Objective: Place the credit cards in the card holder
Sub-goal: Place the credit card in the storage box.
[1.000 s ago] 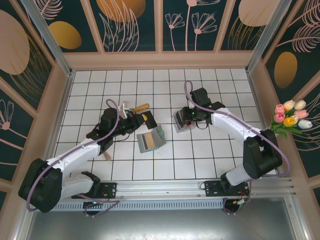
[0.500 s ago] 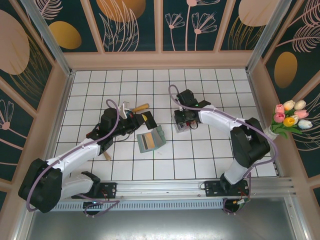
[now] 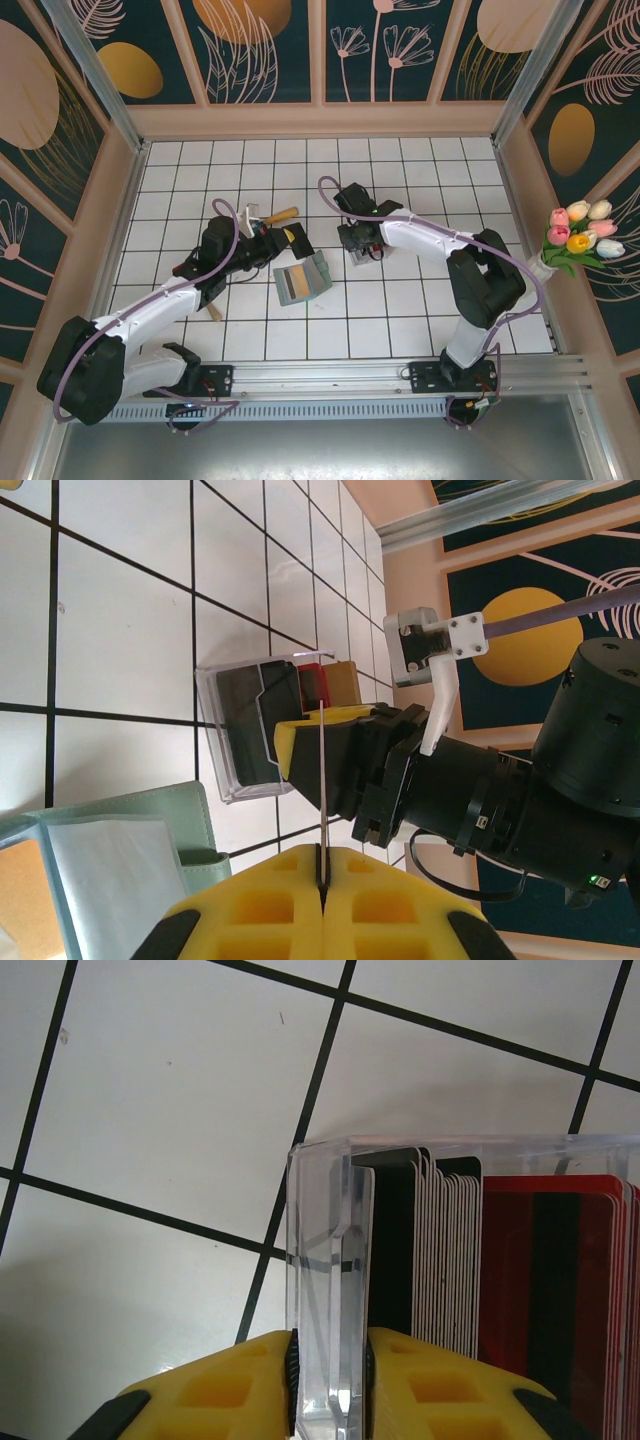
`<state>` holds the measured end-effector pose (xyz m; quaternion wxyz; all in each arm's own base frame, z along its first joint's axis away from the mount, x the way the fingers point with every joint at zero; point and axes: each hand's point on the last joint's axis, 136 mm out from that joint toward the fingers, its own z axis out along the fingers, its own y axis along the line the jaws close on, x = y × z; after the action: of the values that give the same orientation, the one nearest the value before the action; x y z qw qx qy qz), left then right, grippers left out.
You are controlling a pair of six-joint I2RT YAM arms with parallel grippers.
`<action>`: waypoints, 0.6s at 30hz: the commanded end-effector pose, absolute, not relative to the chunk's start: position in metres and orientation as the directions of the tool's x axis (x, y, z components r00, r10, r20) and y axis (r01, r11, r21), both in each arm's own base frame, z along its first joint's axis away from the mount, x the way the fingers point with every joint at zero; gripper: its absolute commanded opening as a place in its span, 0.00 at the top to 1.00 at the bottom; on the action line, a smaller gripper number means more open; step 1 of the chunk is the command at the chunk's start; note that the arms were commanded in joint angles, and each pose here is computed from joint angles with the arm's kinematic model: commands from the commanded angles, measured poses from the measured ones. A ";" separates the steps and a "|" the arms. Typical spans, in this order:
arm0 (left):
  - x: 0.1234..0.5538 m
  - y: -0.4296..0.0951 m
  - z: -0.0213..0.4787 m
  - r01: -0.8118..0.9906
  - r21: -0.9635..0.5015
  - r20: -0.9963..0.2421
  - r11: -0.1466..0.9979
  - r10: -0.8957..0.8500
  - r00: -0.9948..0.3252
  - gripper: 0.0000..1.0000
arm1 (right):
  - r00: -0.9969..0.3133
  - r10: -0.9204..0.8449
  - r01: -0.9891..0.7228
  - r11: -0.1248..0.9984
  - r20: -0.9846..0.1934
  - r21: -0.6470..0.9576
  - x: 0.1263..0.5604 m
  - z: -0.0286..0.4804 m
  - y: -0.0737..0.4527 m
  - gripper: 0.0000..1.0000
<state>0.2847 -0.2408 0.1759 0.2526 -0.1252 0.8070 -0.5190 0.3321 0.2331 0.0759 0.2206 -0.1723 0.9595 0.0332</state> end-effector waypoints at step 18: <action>0.280 -0.241 0.182 0.104 -0.902 -0.307 0.420 -0.451 -0.838 0.93 | -0.798 -0.200 -0.254 0.967 -0.569 0.016 0.340 0.153 0.234 0.48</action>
<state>0.2836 -0.2402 0.1733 0.2512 -0.1257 0.8080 -0.5180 0.3345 0.2340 0.0952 0.2379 -0.1482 0.9598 0.0172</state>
